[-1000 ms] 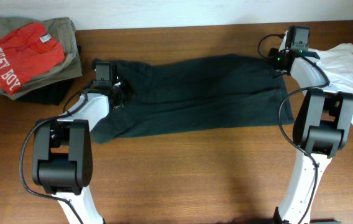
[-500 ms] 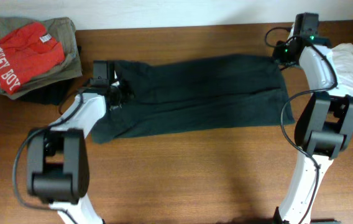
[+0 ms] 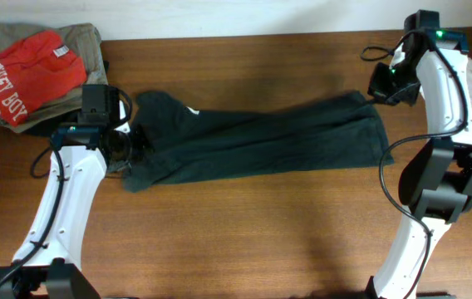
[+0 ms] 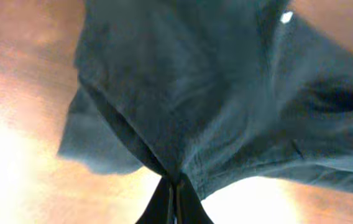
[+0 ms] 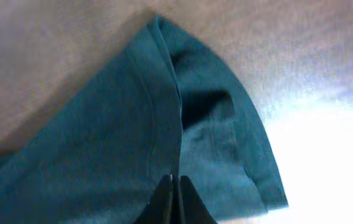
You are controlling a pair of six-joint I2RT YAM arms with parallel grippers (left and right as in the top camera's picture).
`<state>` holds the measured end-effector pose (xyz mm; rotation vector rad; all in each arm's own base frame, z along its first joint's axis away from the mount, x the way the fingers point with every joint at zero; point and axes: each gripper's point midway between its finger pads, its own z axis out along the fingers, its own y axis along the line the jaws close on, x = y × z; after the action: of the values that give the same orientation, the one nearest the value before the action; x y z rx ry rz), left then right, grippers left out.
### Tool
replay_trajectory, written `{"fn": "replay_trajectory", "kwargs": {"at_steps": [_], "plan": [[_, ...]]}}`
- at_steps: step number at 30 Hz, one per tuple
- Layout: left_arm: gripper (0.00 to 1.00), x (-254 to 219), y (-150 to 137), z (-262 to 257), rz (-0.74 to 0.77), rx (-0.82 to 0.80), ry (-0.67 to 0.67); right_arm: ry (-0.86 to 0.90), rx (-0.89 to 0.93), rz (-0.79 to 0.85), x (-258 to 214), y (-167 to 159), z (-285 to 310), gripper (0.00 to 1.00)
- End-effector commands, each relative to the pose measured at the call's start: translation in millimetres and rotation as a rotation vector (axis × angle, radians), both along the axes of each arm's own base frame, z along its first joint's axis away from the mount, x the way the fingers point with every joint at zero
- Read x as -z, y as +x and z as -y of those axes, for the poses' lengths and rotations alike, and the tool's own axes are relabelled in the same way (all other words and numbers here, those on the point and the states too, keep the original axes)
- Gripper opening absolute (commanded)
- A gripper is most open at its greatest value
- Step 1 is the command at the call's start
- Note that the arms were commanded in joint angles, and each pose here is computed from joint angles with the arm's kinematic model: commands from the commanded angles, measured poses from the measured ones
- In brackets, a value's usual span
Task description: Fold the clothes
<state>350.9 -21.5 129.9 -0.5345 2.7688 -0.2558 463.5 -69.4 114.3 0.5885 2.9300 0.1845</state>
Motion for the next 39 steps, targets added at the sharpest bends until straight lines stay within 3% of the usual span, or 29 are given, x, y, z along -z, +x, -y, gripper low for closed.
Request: {"fn": "replay_trajectory", "kwargs": {"at_steps": [1, 7, 11, 13, 15, 17, 19, 21, 23, 25, 29, 30, 32, 35, 39], "plan": [[0.01, 1.9, -11.5, -16.1, -0.024, -0.010, 0.087, -0.015, -0.026, 0.008, -16.8, -7.3, 2.7, 0.04], [0.03, 35.7, -39.9, -13.3, -0.131, -0.004, 0.072, -0.142, -0.016, -0.090, -13.3, -28.2, 23.6, 0.04], [0.32, 52.6, -53.8, -12.7, -0.176, -0.002, 0.068, -0.133, -0.022, -0.131, -4.3, -36.6, 20.8, 0.05], [0.73, 53.7, -53.0, -12.8, -0.171, -0.002, 0.069, -0.124, -0.025, -0.174, 7.0, -45.7, 19.0, 0.54], [0.73, 51.3, -40.5, -12.8, -0.119, -0.004, 0.069, -0.122, -0.026, -0.187, 10.5, -48.2, 18.5, 0.83], [0.70, 48.2, -28.7, -12.0, -0.070, -0.004, 0.064, -0.122, -0.026, -0.186, 10.5, -48.1, 18.5, 0.99], [0.63, 43.0, -13.5, -6.0, -0.004, 0.005, 0.031, -0.122, -0.026, -0.182, 10.5, -47.0, 18.5, 0.99], [0.50, 34.4, 7.2, -1.5, 0.088, 0.014, 0.011, -0.073, -0.028, -0.133, 10.4, -36.1, 10.5, 0.99], [0.23, 25.8, 27.0, -1.5, 0.175, 0.013, 0.011, 0.030, -0.042, -0.048, 11.9, -15.7, -7.2, 0.79], [0.10, 28.3, 38.1, 1.5, 0.204, 0.021, 0.011, 0.041, -0.057, -0.009, 19.9, -4.1, -14.0, 0.55], [0.07, 81.1, 41.6, 11.1, 0.094, 0.046, 0.008, 0.038, -0.097, 0.000, 59.0, -1.0, -32.3, 0.54], [0.07, 93.2, 42.8, 10.2, 0.075, 0.044, 0.007, 0.039, -0.103, -0.004, 68.0, -2.7, -35.1, 0.48], [0.05, 114.4, 47.1, 10.1, 0.052, 0.044, 0.008, 0.040, -0.107, -0.007, 86.2, -6.8, -37.8, 0.26], [0.05, 133.3, 48.4, 6.0, 0.026, 0.034, 0.019, 0.033, -0.106, -0.017, 106.2, -14.0, -37.3, 0.18], [0.06, 146.0, 35.1, -31.9, -0.046, -0.047, 0.127, -0.012, -0.099, -0.046, 139.6, -31.8, -31.0, 0.13]]}}
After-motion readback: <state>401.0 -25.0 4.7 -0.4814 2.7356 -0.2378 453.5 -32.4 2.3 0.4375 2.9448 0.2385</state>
